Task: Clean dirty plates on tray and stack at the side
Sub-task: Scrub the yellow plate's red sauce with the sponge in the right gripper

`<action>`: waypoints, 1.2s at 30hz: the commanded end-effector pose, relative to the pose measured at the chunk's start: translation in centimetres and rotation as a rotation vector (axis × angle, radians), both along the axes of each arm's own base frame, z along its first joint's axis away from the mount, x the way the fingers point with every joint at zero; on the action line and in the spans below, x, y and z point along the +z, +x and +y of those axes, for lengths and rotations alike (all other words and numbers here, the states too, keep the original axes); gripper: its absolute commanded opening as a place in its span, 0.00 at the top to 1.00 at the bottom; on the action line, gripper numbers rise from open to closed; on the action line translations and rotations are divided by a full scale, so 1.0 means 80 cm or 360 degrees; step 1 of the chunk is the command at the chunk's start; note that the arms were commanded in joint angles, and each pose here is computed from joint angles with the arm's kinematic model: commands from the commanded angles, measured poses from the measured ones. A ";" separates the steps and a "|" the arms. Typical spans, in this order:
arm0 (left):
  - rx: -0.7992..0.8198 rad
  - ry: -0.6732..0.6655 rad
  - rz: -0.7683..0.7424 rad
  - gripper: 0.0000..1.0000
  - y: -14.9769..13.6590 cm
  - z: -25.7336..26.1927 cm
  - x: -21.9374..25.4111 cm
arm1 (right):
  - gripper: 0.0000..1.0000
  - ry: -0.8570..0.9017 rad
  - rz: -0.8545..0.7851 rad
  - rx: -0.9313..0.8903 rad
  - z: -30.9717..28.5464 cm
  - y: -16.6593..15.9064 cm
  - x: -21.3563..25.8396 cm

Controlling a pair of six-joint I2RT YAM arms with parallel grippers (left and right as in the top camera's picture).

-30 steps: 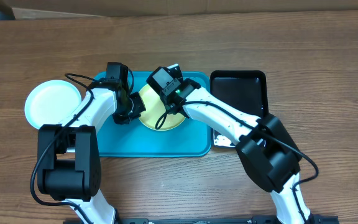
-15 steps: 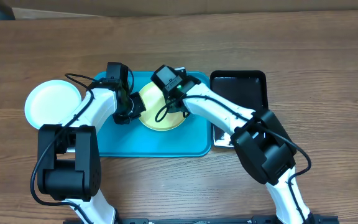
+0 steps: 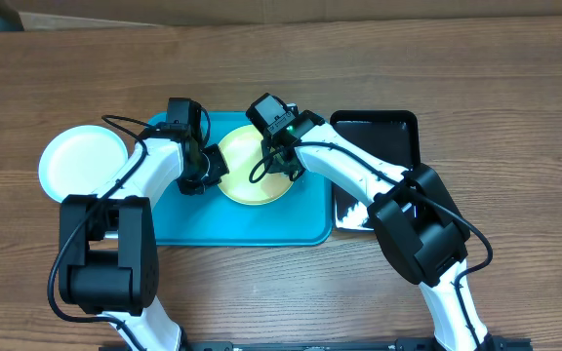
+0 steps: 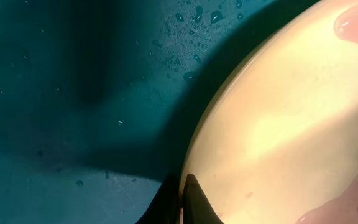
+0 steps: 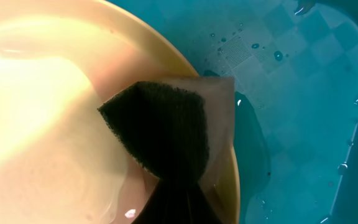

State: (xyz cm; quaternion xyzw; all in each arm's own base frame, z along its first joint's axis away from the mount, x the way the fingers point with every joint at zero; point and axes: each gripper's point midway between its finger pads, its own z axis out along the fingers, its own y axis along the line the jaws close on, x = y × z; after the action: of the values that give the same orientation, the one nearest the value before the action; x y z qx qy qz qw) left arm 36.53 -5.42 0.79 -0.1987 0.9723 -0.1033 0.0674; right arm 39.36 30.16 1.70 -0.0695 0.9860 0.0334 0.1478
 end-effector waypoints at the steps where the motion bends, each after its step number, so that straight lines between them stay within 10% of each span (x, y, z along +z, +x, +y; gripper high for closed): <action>1: -0.0034 0.0043 0.0042 0.96 -0.010 0.002 -0.012 | 0.96 0.0046 0.0201 0.0032 0.008 -0.028 -0.042; 13: -0.0034 0.0043 0.0042 0.96 -0.010 0.002 -0.012 | 0.96 0.0568 0.0451 0.0224 0.081 -0.059 -0.021; 23: -0.0036 0.0044 0.0042 0.96 -0.010 0.002 -0.012 | 0.96 0.0992 0.0234 0.0265 0.076 0.012 0.135; 36: -0.0036 0.0044 0.0042 0.96 -0.010 0.002 -0.012 | 0.96 0.0399 0.0205 -0.0113 -0.153 0.027 0.167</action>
State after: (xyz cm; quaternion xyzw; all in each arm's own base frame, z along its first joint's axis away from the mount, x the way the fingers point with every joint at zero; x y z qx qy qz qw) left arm 36.52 -5.40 0.79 -0.1988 0.9723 -0.1027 0.0674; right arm 40.50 22.36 14.83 -0.0221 0.9696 0.2353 0.0629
